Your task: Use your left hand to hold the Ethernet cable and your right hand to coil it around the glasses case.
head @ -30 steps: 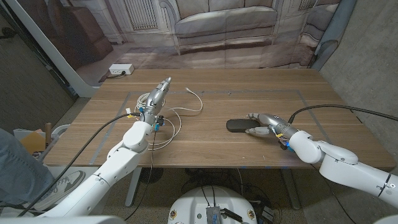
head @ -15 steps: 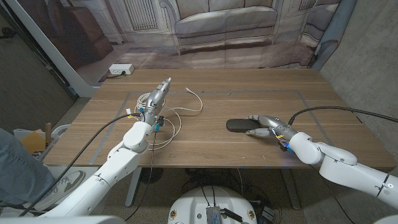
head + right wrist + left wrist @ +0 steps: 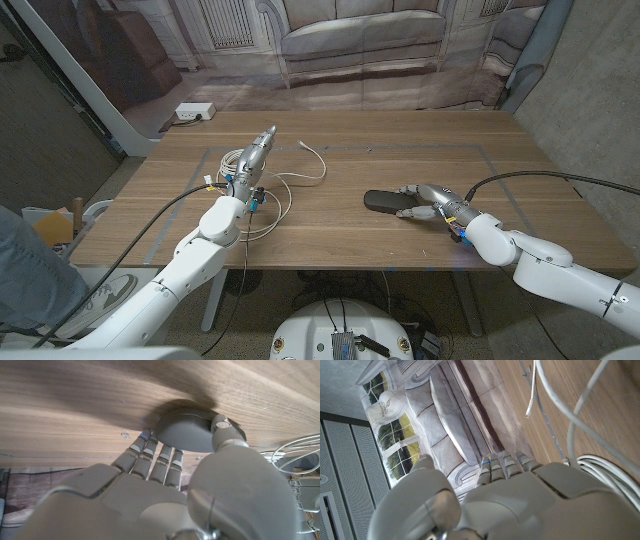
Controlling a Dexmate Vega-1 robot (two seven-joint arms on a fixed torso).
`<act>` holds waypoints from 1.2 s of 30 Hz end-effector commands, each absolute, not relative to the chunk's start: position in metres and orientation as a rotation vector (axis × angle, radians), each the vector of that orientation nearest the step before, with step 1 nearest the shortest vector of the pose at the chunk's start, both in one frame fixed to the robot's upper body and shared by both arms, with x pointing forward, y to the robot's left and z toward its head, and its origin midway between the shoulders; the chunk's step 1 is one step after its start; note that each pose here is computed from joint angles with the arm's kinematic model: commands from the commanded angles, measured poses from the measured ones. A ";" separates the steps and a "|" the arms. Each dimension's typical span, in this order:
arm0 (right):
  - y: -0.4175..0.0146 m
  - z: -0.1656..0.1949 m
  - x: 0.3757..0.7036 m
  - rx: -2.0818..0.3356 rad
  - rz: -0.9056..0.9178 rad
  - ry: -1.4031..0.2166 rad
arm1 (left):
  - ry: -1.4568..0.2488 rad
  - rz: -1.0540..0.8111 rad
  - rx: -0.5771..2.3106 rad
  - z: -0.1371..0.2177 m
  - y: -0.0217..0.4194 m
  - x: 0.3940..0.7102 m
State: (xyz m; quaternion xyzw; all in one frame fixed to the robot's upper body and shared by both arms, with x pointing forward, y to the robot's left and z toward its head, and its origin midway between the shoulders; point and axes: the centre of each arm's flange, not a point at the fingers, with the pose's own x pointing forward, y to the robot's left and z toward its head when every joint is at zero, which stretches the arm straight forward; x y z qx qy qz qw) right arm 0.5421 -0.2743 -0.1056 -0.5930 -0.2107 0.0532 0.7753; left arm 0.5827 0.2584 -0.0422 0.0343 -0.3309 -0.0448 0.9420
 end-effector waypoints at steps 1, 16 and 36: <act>-0.277 -0.105 0.542 -1.282 0.081 -0.488 | -0.677 -0.084 0.062 -0.044 0.256 0.581; -0.279 -0.098 0.533 -1.223 0.033 -0.547 | -0.673 -0.088 0.085 -0.040 0.254 0.581; -0.272 -0.080 0.530 -1.143 0.028 -0.626 | -0.658 -0.070 0.271 -0.014 0.256 0.581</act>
